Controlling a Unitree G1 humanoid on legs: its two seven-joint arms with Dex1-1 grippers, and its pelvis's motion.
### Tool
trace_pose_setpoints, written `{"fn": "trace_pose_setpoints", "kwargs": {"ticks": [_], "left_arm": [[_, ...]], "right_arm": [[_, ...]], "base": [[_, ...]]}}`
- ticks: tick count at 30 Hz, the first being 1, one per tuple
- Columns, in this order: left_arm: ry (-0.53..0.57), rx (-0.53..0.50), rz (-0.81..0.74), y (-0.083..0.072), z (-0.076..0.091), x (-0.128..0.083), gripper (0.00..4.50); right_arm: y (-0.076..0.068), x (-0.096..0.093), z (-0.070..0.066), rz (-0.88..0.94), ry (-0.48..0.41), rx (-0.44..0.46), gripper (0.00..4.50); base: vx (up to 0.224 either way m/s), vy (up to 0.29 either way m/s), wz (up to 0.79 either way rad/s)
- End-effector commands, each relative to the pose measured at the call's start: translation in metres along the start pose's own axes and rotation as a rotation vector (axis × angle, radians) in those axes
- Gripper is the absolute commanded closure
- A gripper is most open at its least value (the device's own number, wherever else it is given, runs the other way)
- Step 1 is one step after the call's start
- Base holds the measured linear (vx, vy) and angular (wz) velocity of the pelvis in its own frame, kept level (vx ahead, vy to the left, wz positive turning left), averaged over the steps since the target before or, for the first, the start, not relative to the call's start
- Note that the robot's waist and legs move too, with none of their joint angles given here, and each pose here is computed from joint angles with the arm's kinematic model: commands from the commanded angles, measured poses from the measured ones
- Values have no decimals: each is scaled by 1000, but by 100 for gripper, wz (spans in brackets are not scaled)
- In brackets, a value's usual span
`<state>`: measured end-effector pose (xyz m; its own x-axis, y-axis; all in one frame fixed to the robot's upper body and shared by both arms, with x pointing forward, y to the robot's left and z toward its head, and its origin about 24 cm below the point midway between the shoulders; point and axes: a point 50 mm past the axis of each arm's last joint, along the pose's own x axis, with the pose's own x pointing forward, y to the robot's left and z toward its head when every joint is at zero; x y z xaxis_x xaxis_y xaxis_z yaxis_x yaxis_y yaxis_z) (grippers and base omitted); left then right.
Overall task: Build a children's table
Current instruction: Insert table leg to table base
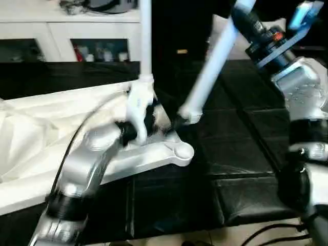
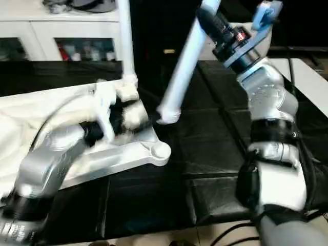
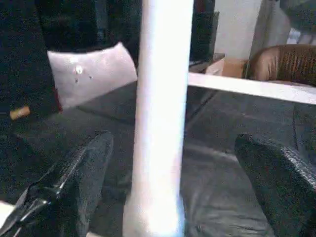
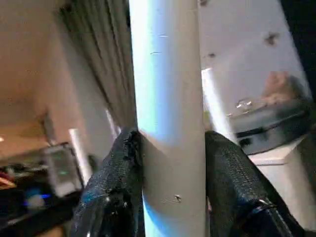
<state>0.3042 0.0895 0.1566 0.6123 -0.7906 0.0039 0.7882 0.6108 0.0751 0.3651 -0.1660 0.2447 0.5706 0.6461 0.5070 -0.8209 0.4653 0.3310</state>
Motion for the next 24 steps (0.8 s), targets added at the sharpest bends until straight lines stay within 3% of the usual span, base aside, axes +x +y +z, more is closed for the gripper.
{"fn": "trace_pose_setpoints", "kwargs": {"ticks": [1,5,6,13,24], "left_arm": [[27,36,-4,-3,-5,7,0],[27,34,-1,-4,-6,13,0],[22,32,-9,-5,-5,14,29],[-101,-47,-1,-9,7,18,79],[-143,-54,-28,-12,13,16,167]], "right_arm": [[13,4,-2,40,18,16,304],[28,5,-15,50,53,68,304],[30,4,-17,48,59,77,304],[40,2,-31,42,77,119,304],[42,-2,-32,11,70,119,304]], "base": [[0,0,0],[0,0,0],[0,0,0],[0,0,0],[0,0,0]]}}
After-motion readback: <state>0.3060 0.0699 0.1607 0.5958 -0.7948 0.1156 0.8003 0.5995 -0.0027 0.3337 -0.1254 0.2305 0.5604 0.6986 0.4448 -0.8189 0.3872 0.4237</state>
